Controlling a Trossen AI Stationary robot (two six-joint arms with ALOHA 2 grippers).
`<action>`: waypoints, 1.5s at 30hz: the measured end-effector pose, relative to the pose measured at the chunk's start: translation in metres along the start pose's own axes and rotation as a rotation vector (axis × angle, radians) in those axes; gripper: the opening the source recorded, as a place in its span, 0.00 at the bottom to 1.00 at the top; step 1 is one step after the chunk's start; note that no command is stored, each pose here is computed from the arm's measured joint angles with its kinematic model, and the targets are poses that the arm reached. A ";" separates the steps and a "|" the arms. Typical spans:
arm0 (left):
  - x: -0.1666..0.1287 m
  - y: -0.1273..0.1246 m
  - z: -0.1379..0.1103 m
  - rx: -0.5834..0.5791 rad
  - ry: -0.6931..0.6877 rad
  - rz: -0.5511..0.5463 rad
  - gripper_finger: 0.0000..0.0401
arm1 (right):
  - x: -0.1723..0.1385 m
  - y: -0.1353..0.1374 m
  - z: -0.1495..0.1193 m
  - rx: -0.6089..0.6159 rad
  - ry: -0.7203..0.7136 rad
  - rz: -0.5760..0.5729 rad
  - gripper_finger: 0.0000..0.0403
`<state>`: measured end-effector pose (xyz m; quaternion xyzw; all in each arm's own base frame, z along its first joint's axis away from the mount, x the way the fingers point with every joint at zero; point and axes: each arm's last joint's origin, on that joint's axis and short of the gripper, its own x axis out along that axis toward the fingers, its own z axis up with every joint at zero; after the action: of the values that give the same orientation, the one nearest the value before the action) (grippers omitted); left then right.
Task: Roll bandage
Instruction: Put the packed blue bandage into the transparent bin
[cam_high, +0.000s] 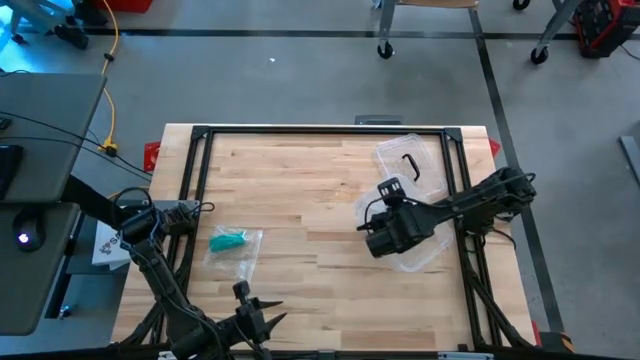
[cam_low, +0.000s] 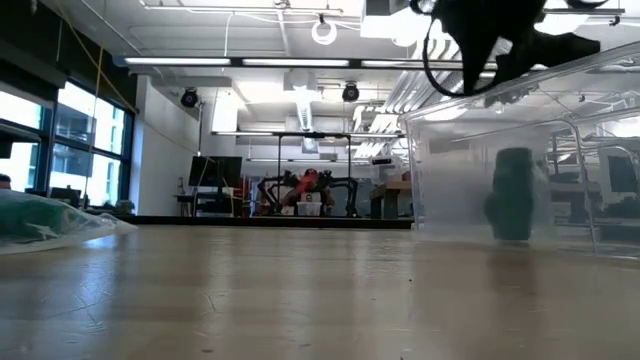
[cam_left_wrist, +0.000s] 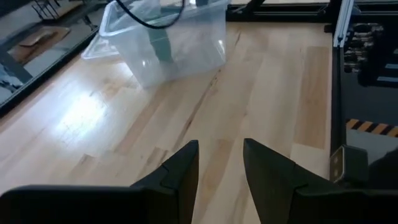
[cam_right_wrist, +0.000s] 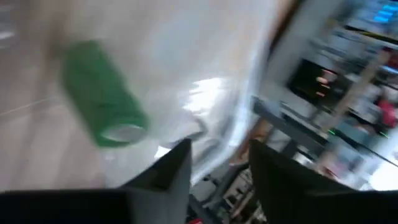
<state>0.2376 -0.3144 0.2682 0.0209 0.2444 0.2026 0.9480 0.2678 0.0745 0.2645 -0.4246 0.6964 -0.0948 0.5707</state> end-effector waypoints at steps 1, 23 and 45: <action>0.000 0.000 0.000 0.000 0.004 -0.002 0.30 | -0.003 -0.001 0.000 0.022 -0.007 -0.036 0.39; 0.048 0.087 -0.057 -0.311 0.719 0.369 0.50 | -0.180 0.064 0.007 0.675 -0.892 0.265 0.48; 0.100 0.113 -0.106 -0.467 0.748 0.072 0.04 | -0.193 0.132 0.032 0.738 -0.980 0.284 0.48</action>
<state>0.2251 -0.1779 0.1450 -0.2600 0.5177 0.2790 0.7659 0.2294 0.3026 0.3109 -0.0973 0.3250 -0.0465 0.9395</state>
